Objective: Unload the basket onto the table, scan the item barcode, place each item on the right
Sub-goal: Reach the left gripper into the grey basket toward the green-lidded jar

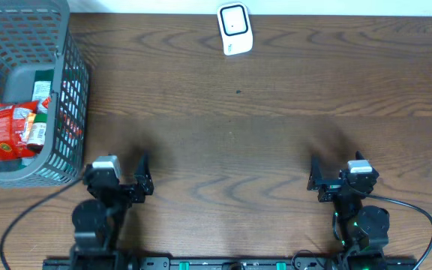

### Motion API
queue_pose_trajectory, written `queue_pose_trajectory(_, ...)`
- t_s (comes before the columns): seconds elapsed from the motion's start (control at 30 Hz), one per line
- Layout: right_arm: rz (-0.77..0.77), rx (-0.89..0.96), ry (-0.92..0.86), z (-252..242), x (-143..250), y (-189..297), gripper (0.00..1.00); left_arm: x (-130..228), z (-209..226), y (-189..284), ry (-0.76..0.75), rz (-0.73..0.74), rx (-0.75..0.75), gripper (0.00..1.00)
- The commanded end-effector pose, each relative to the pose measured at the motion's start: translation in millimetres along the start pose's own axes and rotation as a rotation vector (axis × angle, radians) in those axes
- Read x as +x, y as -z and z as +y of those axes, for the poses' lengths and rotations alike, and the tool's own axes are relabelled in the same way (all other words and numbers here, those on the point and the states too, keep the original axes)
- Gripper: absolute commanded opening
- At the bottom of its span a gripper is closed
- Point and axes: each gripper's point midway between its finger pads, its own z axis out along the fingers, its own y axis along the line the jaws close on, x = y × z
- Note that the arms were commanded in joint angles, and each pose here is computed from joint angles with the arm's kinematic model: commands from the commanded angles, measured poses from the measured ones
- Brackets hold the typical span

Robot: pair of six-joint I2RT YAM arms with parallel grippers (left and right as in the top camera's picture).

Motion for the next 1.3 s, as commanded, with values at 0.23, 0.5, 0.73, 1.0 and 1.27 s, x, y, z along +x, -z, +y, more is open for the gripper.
queue_pose_trajectory(0.23, 0.003, 0.015, -0.014, -2.9, 1.1, -0.1, 0.99, -114.3, -39.4, -6.2, -0.051, 0.222, 0.062, 0.86)
queue_pose_trajectory(0.5, 0.003, 0.015, -0.014, -2.9, 1.1, -0.1, 0.99, -190.2, -54.3, -9.9, -0.07, 0.448, 0.037, 0.86)
queue_pose_trajectory(0.73, 0.003, 0.015, -0.014, -2.9, 1.1, -0.1, 0.99, -232.9, -61.3, -24.7, -0.082, 0.375, 0.047, 0.86)
queue_pose_trajectory(1.0, 0.003, 0.015, -0.014, -2.9, 1.1, -0.1, 0.99, -248.4, -63.5, -30.7, -0.068, 0.308, 0.05, 0.86)
queue_pose_trajectory(1.27, 0.003, 0.015, -0.014, -2.9, 1.1, -0.1, 0.99, -273.4, -29.4, -33.1, 0.049, 0.198, -0.137, 0.86)
